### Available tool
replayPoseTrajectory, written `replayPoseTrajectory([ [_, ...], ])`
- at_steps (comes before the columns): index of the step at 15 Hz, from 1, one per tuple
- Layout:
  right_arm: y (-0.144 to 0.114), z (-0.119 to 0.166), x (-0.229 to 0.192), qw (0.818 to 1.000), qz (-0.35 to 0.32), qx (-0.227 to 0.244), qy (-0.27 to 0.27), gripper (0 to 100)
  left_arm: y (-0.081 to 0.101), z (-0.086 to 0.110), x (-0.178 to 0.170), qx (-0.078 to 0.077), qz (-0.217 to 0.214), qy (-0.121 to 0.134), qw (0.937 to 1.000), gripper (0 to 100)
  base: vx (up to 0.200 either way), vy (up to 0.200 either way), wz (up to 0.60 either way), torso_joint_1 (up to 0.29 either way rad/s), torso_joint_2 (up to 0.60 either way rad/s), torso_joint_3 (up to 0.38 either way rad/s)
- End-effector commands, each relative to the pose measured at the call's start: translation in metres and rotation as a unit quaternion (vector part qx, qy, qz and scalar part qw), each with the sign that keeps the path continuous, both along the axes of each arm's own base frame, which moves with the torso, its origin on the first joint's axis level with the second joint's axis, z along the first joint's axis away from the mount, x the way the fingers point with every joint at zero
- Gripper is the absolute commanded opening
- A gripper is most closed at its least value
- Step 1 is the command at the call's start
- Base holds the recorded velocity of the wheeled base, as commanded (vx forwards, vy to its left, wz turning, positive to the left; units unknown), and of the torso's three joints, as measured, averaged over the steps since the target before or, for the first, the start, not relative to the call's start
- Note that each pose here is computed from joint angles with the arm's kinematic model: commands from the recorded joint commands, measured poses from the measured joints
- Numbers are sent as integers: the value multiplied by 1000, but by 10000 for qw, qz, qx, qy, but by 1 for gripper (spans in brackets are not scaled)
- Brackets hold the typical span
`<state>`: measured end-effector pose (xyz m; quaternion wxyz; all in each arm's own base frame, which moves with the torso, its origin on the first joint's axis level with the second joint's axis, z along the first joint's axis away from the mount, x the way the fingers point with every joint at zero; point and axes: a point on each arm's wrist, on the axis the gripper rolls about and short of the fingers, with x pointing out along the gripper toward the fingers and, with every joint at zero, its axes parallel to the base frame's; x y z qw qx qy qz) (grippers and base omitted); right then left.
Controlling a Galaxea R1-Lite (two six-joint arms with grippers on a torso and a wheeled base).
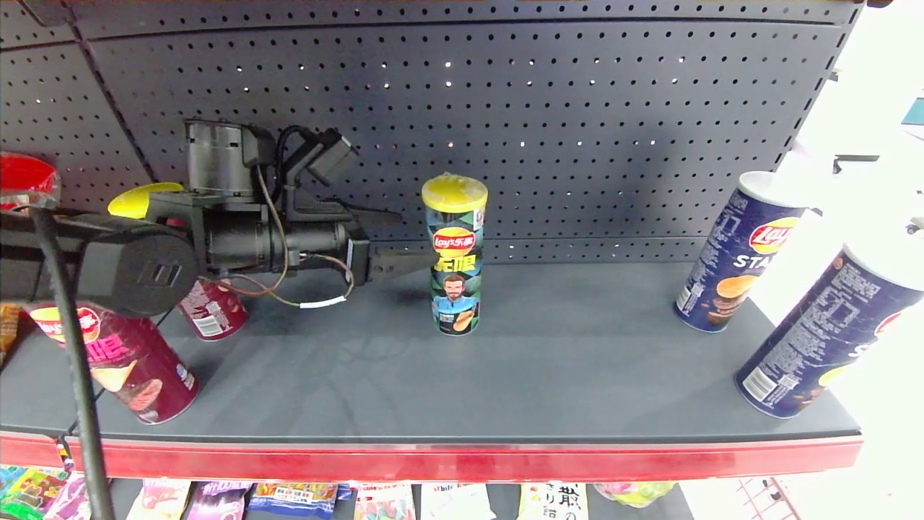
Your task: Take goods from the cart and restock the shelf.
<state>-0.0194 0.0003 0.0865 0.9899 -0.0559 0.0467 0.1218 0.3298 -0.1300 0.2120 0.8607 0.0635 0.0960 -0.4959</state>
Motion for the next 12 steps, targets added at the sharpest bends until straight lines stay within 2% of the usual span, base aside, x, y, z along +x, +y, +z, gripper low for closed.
replayPoseTrajectory([
  [1, 0, 0, 0, 10000, -14, 2, 10, 0, -9, -4, 10, -20, -61, 34, 10000, 100, 0, 0, 0, 0, 0, 0],
  [4, 0, 0, 0, 10000, -21, 2, 10, 0, -19, -3, 17, -47, -152, -24, 9999, 100, 0, 0, 0, 0, 0, 0],
  [12, 0, 0, 0, 10000, -60, 5, 11, 0, -33, -11, 27, -49, -311, 10, 9995, 100, 0, 0, 0, 0, 0, 0],
])
